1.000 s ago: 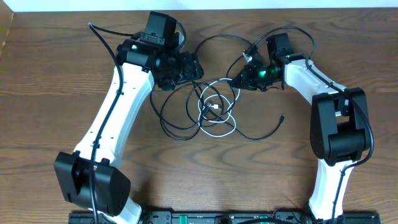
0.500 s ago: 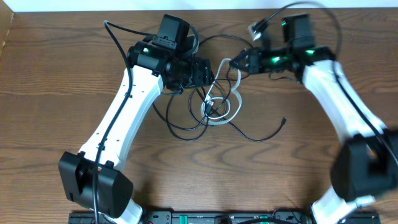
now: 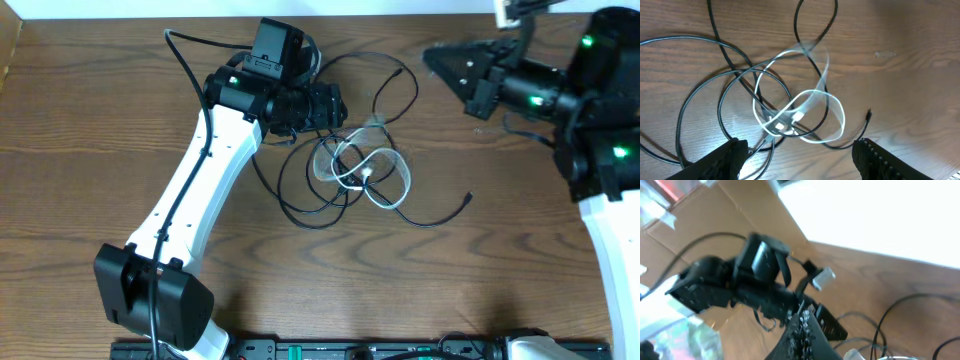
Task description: Untangle cables
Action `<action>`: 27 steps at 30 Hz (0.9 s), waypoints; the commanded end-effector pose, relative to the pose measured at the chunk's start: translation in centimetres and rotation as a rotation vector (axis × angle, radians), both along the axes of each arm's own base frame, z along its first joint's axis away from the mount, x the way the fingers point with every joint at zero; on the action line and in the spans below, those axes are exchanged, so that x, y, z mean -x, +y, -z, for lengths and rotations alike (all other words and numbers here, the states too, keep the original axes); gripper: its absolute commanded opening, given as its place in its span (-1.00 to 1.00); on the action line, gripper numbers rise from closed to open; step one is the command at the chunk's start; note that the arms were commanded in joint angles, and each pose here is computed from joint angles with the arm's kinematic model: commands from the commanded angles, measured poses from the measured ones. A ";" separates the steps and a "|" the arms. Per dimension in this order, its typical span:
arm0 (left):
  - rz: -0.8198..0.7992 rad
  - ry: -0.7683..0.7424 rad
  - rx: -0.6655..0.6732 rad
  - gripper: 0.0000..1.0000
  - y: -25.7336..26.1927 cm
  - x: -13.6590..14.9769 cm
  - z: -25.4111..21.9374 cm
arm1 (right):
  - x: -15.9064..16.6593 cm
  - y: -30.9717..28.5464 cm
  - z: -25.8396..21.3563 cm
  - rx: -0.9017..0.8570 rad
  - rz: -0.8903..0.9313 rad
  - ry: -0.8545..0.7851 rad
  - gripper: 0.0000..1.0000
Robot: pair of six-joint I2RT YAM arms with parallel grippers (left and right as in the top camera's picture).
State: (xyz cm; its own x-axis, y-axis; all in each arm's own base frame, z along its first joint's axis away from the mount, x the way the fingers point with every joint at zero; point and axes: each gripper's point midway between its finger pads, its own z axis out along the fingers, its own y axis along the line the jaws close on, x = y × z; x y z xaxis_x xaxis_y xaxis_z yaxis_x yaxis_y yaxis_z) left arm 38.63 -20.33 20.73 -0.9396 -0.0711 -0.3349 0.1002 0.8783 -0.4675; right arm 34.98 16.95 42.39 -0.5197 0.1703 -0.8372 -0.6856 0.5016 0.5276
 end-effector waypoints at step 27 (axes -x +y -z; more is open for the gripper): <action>-0.486 0.105 -0.076 0.44 13.4 -3.2 1.8 | -5.4 3.6 18.9 0.225 -0.028 0.601 0.07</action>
